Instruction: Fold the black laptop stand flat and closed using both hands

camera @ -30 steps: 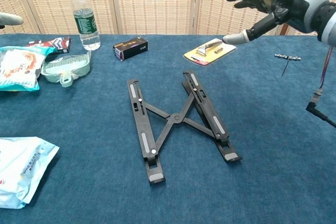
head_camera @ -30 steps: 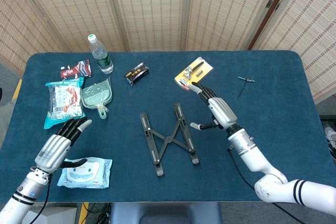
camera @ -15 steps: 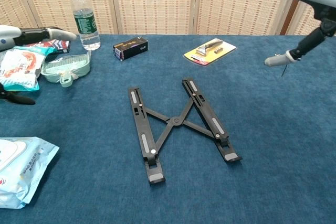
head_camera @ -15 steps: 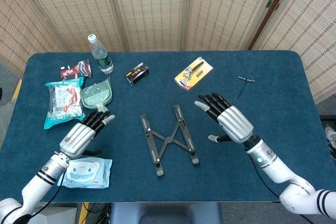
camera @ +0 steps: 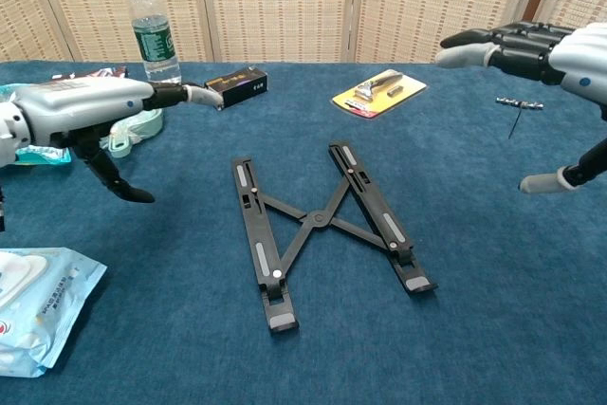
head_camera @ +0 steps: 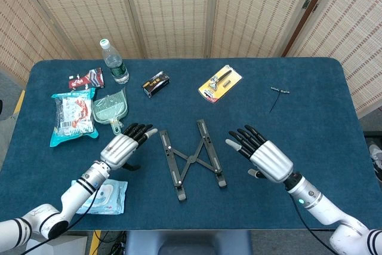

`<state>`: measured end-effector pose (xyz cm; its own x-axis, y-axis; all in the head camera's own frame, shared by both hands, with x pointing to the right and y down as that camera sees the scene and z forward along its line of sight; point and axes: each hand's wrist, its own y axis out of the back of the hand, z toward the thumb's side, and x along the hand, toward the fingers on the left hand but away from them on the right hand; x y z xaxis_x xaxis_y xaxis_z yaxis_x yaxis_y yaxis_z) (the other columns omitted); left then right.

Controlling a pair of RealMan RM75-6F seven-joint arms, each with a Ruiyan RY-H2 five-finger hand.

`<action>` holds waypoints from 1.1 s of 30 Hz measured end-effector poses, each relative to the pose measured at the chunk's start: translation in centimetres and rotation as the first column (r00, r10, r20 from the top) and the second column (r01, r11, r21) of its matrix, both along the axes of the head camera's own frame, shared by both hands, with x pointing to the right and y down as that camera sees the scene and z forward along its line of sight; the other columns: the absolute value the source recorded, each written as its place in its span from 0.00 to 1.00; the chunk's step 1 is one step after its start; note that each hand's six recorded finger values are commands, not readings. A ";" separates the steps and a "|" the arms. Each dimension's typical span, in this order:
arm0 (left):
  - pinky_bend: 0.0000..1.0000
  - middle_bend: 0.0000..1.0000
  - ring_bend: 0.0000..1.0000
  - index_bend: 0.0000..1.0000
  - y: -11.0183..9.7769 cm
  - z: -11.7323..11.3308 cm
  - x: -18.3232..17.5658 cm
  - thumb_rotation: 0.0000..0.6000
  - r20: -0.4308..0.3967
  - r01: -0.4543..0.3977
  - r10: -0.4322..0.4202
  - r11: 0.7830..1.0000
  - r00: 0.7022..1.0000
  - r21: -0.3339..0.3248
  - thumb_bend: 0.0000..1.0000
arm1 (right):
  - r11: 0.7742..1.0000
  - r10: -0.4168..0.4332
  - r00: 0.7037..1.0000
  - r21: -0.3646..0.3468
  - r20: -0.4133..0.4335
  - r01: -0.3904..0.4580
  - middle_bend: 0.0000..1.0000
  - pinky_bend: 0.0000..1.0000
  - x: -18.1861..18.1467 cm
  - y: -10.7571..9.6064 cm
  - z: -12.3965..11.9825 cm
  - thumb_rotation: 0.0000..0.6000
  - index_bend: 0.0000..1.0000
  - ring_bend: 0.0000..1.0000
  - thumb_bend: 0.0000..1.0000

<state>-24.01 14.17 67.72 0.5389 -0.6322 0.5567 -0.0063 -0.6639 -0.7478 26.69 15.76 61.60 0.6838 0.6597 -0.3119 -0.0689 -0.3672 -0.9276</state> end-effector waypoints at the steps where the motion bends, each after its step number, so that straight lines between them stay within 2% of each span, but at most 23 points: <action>1: 0.00 0.00 0.00 0.00 -0.1 0.2 0.3 1.00 -0.001 -0.001 0.001 1.000 1.000 -0.001 0.13 | 1.000 -0.007 1.000 0.012 -0.015 0.008 0.00 0.00 0.0 0.2 0.3 1.00 0.00 0.00 0.00; 16: 0.00 0.00 0.00 0.00 -1.1 4.3 2.8 1.00 0.026 0.031 -0.030 0.998 0.999 -0.047 0.13 | 0.998 -0.065 0.989 0.001 -0.130 0.066 0.00 0.00 -1.3 2.8 5.3 1.00 0.00 0.00 0.00; 23: 0.00 0.00 0.00 0.00 -0.9 4.8 4.0 1.00 -0.001 0.048 -0.048 0.996 0.999 -0.074 0.13 | 0.998 -0.058 0.985 -0.015 -0.164 0.056 0.00 0.00 -1.4 3.1 7.0 1.00 0.00 0.00 0.00; 33: 0.00 0.00 0.00 0.00 -0.9 5.8 5.3 1.00 -0.010 0.052 -0.053 0.994 0.999 -0.097 0.13 | 0.998 -0.067 0.982 0.007 -0.179 0.069 0.00 0.00 -2.6 3.1 8.5 1.00 0.00 0.00 0.00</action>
<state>-18.72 13.29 73.55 0.5134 -0.6036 0.6100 -0.0518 -0.7313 -0.6800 24.06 18.84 70.06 0.6613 0.6186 -0.4243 -0.2581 -0.3434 -0.9030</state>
